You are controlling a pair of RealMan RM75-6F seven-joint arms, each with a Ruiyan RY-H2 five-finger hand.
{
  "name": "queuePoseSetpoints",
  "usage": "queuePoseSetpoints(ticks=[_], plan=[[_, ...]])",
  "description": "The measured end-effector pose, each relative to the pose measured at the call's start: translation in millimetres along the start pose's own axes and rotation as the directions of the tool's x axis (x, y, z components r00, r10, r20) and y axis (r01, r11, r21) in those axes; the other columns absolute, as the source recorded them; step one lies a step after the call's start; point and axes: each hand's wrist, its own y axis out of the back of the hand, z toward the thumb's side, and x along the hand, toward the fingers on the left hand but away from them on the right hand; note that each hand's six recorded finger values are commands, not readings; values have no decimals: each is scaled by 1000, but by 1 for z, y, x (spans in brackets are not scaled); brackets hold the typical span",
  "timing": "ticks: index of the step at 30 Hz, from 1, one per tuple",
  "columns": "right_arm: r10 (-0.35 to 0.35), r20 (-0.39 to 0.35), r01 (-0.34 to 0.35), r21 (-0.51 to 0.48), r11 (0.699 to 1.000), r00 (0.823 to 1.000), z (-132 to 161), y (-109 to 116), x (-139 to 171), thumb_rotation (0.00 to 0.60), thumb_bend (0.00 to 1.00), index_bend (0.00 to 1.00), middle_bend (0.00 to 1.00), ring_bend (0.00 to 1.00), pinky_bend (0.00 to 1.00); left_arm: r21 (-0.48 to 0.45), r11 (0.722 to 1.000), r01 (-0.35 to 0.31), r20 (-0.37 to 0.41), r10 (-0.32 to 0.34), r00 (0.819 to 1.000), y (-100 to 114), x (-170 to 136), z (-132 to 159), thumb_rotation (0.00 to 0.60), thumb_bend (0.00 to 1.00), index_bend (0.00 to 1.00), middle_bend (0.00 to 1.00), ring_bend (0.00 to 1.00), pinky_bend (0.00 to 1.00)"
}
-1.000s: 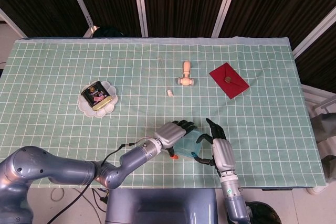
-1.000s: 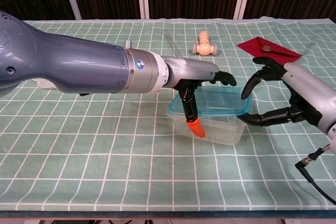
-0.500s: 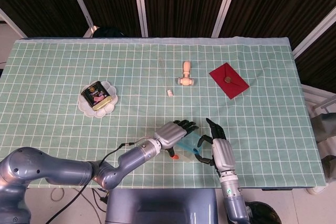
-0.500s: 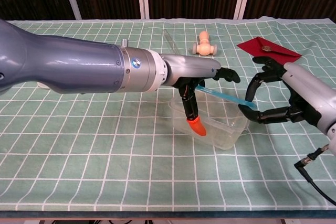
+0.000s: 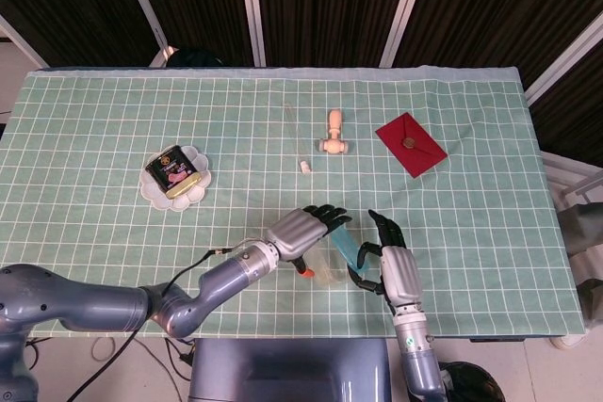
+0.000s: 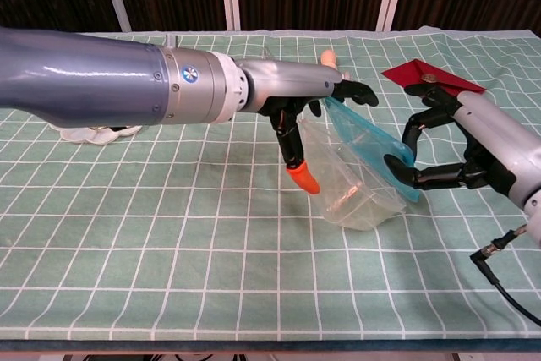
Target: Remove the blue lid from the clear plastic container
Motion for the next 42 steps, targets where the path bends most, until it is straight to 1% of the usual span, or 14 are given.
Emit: queuePoseSetpoints(ticks=[15, 22, 28, 33, 38, 39, 41, 42], plan=[[-21, -34, 22, 10, 1000, 999, 13, 2, -3, 600, 462, 719, 103, 0, 0, -5, 999, -51, -27, 51, 998, 21, -30, -23, 600, 0, 0, 0, 0, 148], [-58, -44, 59, 25, 998, 997, 16, 11, -14, 600, 463, 738, 113, 0, 0, -12, 996, -85, -46, 85, 995, 31, -44, -33, 600, 0, 0, 0, 0, 148], [-117, -40, 119, 43, 992, 992, 15, 32, -32, 600, 462, 742, 121, 0, 0, -18, 993, -116, -73, 114, 991, 39, -57, -46, 600, 0, 0, 0, 0, 148], [-173, -27, 174, 87, 981, 985, 6, 59, -47, 600, 462, 745, 124, 0, 0, -21, 990, -138, -90, 136, 987, 45, -69, -53, 600, 0, 0, 0, 0, 148], [-197, -4, 195, 145, 970, 980, -8, 78, -57, 600, 462, 745, 125, 0, 0, -20, 988, -155, -99, 153, 983, 49, -78, -58, 600, 0, 0, 0, 0, 148], [-200, 3, 197, 161, 967, 980, -12, 82, -58, 600, 462, 739, 125, 0, 0, -20, 987, -158, -101, 156, 983, 50, -79, -58, 600, 0, 0, 0, 0, 148], [-204, 16, 198, 181, 963, 979, -18, 86, -61, 600, 463, 633, 112, 0, 0, -20, 986, -164, -103, 161, 982, 51, -81, -59, 600, 0, 0, 0, 0, 148], [-206, 26, 197, 194, 961, 978, -22, 89, -63, 600, 462, 488, 78, 0, 0, -21, 986, -166, -105, 163, 981, 51, -82, -60, 600, 0, 0, 0, 0, 148]])
